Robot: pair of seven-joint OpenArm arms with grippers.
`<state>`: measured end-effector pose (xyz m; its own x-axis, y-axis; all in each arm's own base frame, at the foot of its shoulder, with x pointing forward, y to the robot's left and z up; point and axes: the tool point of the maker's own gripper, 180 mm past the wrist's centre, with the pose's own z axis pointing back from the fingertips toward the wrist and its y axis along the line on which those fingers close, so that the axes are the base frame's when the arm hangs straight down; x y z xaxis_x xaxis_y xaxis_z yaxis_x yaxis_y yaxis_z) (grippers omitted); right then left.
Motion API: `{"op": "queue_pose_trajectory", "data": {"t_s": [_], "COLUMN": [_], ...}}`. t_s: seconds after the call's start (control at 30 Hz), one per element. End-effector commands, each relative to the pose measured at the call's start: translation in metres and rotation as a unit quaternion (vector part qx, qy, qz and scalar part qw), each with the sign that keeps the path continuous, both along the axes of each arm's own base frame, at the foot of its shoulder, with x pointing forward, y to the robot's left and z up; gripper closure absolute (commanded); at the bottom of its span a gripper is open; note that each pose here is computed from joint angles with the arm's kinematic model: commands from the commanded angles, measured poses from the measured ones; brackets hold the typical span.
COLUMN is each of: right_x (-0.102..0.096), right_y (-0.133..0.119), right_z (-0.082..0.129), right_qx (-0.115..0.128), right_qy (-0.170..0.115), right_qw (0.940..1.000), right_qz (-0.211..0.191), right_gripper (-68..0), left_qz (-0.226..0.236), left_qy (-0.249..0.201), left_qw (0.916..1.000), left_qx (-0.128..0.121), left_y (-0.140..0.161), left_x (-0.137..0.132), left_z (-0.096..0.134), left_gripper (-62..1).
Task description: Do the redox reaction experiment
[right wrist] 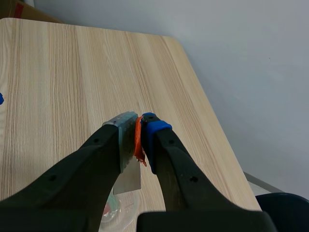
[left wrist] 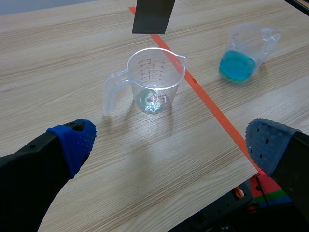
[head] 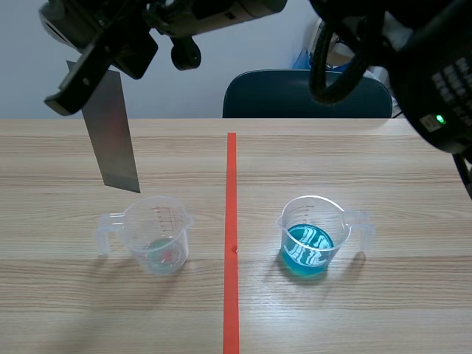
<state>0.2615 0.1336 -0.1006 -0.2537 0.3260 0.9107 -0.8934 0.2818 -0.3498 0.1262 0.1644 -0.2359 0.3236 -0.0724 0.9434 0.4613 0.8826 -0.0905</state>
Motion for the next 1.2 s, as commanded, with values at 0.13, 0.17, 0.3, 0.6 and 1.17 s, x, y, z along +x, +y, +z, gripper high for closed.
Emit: {"op": "queue_pose_trajectory", "data": {"t_s": [0.13,0.17,0.3,0.6,1.17], "right_x": [0.001,0.001,0.003,0.005,0.016], "right_y": [0.000,0.000,-0.001,-0.005,-0.048], "right_z": [0.007,0.007,0.005,0.000,0.001], "right_qx": [0.010,0.009,0.004,-0.008,-0.033], "right_qy": [-0.007,-0.007,-0.008,-0.007,-0.049], "right_qw": [0.9999,0.9999,1.0000,0.9999,0.9973], "right_qz": [0.000,0.000,-0.004,-0.009,-0.043], "right_gripper": [-0.6,-0.6,-0.6,-0.6,-0.6], "left_qz": [-0.002,-0.002,-0.002,-0.002,-0.002], "left_qy": [-0.016,-0.016,-0.016,-0.016,-0.013], "left_qw": [0.9998,0.9998,0.9998,0.9998,0.9999], "left_qx": [-0.008,-0.008,-0.008,-0.008,-0.007], "left_y": [-0.004,-0.004,-0.004,-0.004,-0.003], "left_x": [0.004,0.004,0.004,0.004,0.004], "left_z": [0.010,0.010,0.010,0.010,0.009], "left_gripper": [-62.3,-62.3,-62.3,-62.3,-62.3]}}
